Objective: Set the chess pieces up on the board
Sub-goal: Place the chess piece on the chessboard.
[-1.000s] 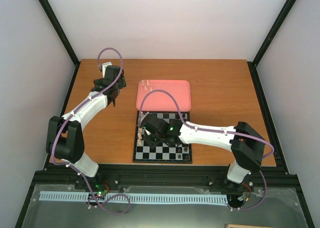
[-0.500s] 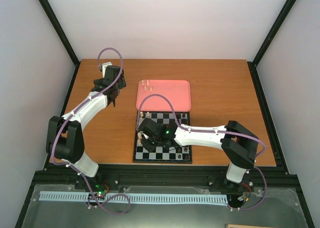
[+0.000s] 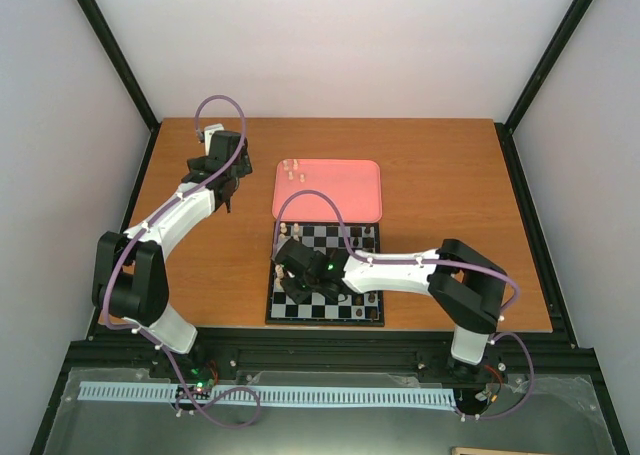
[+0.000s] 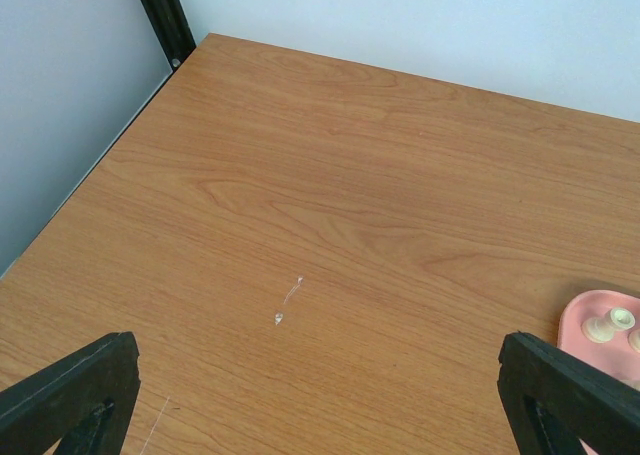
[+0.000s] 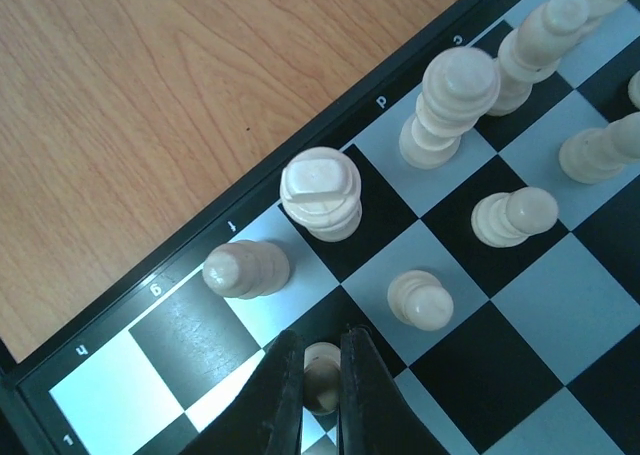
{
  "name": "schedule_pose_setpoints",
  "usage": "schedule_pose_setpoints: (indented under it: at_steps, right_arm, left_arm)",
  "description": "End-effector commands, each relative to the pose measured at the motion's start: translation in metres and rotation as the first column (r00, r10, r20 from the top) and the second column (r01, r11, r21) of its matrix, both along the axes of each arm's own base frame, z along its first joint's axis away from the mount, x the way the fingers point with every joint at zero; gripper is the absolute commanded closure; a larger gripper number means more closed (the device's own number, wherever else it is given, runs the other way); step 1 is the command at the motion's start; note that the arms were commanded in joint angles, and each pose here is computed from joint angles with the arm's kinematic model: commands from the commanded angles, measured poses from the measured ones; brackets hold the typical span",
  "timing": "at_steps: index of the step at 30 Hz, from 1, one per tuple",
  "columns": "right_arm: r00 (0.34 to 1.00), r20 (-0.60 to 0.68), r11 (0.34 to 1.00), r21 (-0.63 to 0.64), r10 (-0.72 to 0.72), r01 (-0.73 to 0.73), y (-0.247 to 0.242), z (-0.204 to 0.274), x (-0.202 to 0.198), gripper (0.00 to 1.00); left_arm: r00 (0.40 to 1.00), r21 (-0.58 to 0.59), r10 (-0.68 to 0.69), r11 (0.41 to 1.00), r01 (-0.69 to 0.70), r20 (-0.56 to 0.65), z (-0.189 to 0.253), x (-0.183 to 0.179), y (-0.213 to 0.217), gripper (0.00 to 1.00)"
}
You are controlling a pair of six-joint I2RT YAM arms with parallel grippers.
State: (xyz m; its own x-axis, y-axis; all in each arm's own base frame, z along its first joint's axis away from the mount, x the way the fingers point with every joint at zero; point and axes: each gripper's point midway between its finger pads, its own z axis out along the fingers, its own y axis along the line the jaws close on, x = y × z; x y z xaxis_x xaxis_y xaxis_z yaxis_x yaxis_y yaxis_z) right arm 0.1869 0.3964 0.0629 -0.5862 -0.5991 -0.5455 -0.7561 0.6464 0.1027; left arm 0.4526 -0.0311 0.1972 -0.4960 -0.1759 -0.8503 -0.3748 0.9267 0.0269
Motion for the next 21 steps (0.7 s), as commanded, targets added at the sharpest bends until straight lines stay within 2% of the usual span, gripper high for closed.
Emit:
schedule_pose_setpoints:
  at_steps: [1,7,16,19,21]
  right_arm:
    - [1.0,0.011,1.0,0.001,-0.024,0.024,0.002,-0.01,0.003,0.97]
    - [0.998,0.035,0.999,-0.014,-0.042,0.042,-0.003,-0.014,0.007,0.97]
    - [1.0,-0.007,1.0,-0.014,-0.017,0.017,-0.003,-0.017,-0.002,0.95]
    - [1.0,-0.01,1.0,-0.014,-0.015,0.015,-0.005,-0.016,-0.004,0.93]
    - [1.0,-0.011,1.0,-0.016,-0.016,0.016,-0.007,-0.015,-0.005,0.88]
  left_arm:
    - [0.999,0.009,0.001,1.0,-0.001,0.034,0.019,0.001,0.0,0.0]
    - [1.0,0.01,0.001,1.0,-0.001,0.031,0.017,0.002,-0.001,0.0]
    - [1.0,0.011,0.001,1.0,-0.002,0.026,0.016,0.003,-0.001,0.0]
    - [1.0,0.01,0.001,1.0,-0.002,0.025,0.015,0.003,-0.001,0.0]
    - [1.0,0.009,0.001,1.0,-0.001,0.025,0.015,0.003,-0.001,0.0]
